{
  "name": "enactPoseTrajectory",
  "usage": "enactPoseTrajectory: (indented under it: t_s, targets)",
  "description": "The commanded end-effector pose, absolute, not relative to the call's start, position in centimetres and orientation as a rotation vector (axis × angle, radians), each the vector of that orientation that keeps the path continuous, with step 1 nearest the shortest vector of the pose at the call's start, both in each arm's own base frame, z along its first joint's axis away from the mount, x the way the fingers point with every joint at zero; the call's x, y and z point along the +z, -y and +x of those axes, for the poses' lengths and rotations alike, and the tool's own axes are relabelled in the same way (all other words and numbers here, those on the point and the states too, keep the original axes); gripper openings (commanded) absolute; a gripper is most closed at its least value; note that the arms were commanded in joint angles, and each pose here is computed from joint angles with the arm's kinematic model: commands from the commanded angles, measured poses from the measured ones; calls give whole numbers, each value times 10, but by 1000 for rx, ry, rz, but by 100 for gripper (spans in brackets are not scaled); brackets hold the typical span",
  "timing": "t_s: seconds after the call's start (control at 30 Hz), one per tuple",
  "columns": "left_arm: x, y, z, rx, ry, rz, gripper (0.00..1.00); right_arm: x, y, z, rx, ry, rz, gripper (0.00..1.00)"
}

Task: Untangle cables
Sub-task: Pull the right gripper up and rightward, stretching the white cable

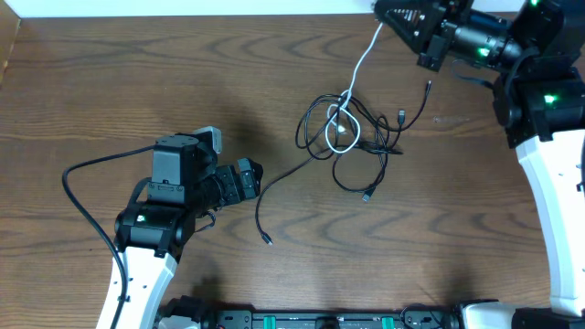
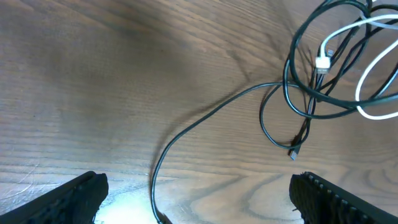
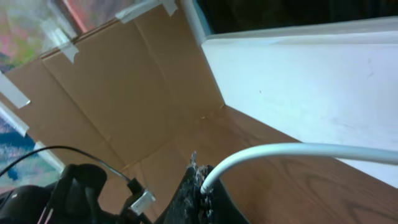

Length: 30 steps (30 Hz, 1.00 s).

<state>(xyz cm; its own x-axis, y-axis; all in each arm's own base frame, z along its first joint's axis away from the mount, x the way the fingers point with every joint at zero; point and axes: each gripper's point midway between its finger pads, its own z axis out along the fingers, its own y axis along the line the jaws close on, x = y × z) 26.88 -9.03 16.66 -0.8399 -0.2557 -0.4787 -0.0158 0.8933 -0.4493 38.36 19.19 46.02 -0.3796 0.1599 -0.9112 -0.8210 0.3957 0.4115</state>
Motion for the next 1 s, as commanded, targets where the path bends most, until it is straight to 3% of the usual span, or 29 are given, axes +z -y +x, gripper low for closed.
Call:
enactPoseTrajectory:
  t_s: [0.0, 0.6, 0.97]
  targets:
    - [175, 91, 272, -598, -2493, -185, 98, 466, -182, 385, 1184, -1627, -551, 1]
    - [175, 91, 272, -598, -2493, -185, 98, 403, -94, 403, 1059, -1900, -294, 1]
    - [175, 91, 272, -598, -2493, -185, 98, 436, -55, 406, 959, -1830, -248, 1]
